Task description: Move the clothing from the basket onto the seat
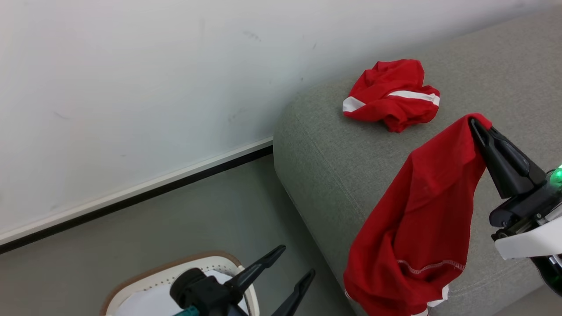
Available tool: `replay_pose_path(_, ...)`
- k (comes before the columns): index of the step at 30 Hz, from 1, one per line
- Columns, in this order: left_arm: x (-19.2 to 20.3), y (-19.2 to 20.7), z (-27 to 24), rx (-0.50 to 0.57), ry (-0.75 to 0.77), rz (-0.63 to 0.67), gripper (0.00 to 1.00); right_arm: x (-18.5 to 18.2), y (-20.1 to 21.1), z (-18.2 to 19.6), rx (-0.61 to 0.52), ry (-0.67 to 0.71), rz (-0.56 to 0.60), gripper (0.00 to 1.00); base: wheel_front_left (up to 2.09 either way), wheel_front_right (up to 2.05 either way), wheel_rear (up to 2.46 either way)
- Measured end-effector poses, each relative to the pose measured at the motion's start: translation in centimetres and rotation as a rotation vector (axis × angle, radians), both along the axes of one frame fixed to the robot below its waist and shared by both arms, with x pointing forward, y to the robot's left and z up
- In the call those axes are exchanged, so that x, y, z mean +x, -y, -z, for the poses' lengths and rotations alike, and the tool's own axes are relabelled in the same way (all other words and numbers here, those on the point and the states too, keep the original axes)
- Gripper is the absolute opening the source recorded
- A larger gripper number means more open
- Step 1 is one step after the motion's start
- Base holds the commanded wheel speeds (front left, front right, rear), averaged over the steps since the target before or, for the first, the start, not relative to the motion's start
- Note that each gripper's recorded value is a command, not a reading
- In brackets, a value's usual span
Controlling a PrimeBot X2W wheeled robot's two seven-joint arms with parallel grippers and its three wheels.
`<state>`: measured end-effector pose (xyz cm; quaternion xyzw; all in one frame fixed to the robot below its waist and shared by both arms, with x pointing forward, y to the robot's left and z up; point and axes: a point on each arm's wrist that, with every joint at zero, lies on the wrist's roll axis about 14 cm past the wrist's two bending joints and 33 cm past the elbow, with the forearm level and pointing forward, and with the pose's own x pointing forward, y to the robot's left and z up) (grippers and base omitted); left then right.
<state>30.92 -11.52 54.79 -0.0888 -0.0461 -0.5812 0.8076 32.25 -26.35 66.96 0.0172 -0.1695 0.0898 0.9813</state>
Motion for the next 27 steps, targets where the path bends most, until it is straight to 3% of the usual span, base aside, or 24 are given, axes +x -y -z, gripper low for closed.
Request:
replay_pose_path(11, 3.5, -0.4, 1.5, 0.011, -0.026, -0.007, 1.00, 6.7, 1.7, -3.9, -0.083, 0.066, 0.063, 0.00, 0.00, 0.00, 0.00)
replay_pose_path(20, 7.5, -1.8, 3.8, 0.021, -0.061, -0.056, 1.00, 15.3, 4.6, -12.4, -0.181, 0.201, 0.176, 0.00, 0.00, 0.00, 0.00)
replay_pose_path(27, 10.2, -3.1, 5.7, 0.023, -0.086, -0.101, 1.00, 20.5, 7.7, -18.9, -0.162, 0.297, 0.311, 0.00, 0.00, 0.00, 0.00)
